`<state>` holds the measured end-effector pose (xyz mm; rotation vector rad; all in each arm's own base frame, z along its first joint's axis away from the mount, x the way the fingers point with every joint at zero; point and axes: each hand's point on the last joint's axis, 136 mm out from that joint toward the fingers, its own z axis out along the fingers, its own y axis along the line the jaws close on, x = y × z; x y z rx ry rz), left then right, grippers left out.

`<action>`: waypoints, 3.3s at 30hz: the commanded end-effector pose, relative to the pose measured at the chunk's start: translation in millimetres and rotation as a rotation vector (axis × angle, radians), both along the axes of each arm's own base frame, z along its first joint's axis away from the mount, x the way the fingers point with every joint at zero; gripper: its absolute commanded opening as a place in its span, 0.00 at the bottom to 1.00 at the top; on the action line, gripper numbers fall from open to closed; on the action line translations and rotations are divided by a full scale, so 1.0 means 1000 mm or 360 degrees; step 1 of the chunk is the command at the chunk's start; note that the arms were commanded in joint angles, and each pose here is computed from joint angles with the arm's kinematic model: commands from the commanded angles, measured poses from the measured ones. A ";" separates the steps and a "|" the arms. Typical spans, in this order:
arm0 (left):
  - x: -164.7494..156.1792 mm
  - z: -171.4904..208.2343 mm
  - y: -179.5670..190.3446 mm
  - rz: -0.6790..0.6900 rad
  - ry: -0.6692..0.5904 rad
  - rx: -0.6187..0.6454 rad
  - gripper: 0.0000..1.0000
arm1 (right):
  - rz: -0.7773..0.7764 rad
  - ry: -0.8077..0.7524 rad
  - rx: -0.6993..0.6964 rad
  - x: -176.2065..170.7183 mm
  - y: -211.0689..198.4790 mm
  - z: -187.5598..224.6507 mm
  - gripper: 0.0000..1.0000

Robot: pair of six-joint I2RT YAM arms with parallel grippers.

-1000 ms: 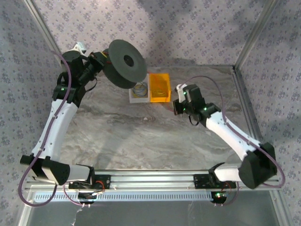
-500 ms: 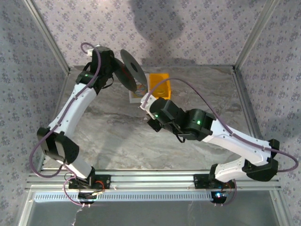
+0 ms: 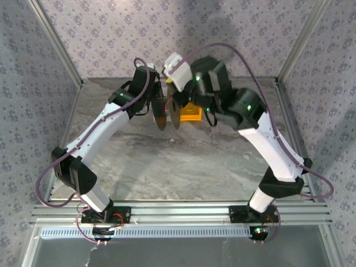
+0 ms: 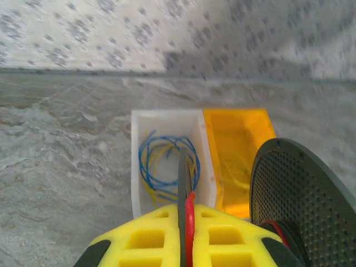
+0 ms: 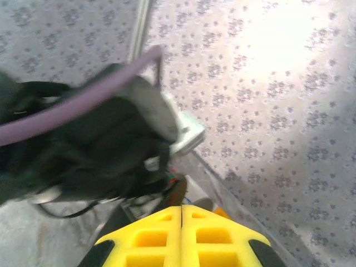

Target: Wrap the cables

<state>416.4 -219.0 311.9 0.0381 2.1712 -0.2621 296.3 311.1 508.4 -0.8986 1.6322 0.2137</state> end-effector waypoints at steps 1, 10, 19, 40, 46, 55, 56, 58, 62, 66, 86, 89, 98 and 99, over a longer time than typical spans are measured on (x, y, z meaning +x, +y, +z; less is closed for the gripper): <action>-0.036 0.012 -0.021 -0.0404 -0.0013 0.0080 0.00 | 0.0062 -0.0032 0.0136 0.024 -0.014 0.022 0.00; -0.132 -0.008 -0.065 -0.1223 0.0119 0.0324 0.00 | -0.0085 0.0169 0.0432 0.118 -0.072 0.007 0.00; -0.208 0.040 -0.070 -0.1710 -0.0054 0.0034 0.00 | -0.0281 0.0583 0.0518 0.176 -0.143 -0.105 0.00; -0.123 0.245 0.002 -0.1151 -0.1052 -0.1153 0.00 | -0.0629 0.0906 0.1086 0.109 -0.182 -0.227 0.00; -0.065 0.229 0.034 -0.0586 -0.1021 -0.1494 0.00 | -0.0732 0.0702 0.1187 0.092 -0.178 -0.208 0.00; -0.025 0.189 0.077 0.0034 -0.0900 -0.1812 0.00 | -0.0789 0.0423 0.1028 0.069 -0.133 -0.195 0.00; -0.023 0.181 0.083 0.0111 -0.0877 -0.1823 0.00 | -0.0790 0.0402 0.1021 0.068 -0.129 -0.194 0.00; -0.020 0.168 0.095 0.0263 -0.0863 -0.1855 0.00 | -0.0746 0.0369 0.1014 0.064 -0.115 -0.193 0.00; -0.020 0.145 0.109 0.0485 -0.0809 -0.1879 0.00 | -0.0652 0.0336 0.1027 0.058 -0.091 -0.190 0.00; -0.023 0.130 0.112 0.0614 -0.0759 -0.1830 0.00 | -0.0555 0.0338 0.1007 0.053 -0.065 -0.188 0.00; -0.031 0.070 0.086 0.0916 -0.0557 -0.1678 0.00 | -0.0218 0.0279 0.1131 0.042 0.008 -0.162 0.00; -0.030 0.063 0.089 0.0986 -0.0543 -0.1683 0.00 | -0.0106 0.0241 0.1103 0.034 0.023 -0.157 0.00; -0.024 0.039 0.085 0.1039 -0.0431 -0.1957 0.00 | 0.0023 0.0246 0.1087 0.024 0.040 -0.165 0.00; -0.024 0.039 0.083 0.1033 -0.0421 -0.1975 0.00 | 0.0030 0.0244 0.1087 0.023 0.041 -0.166 0.00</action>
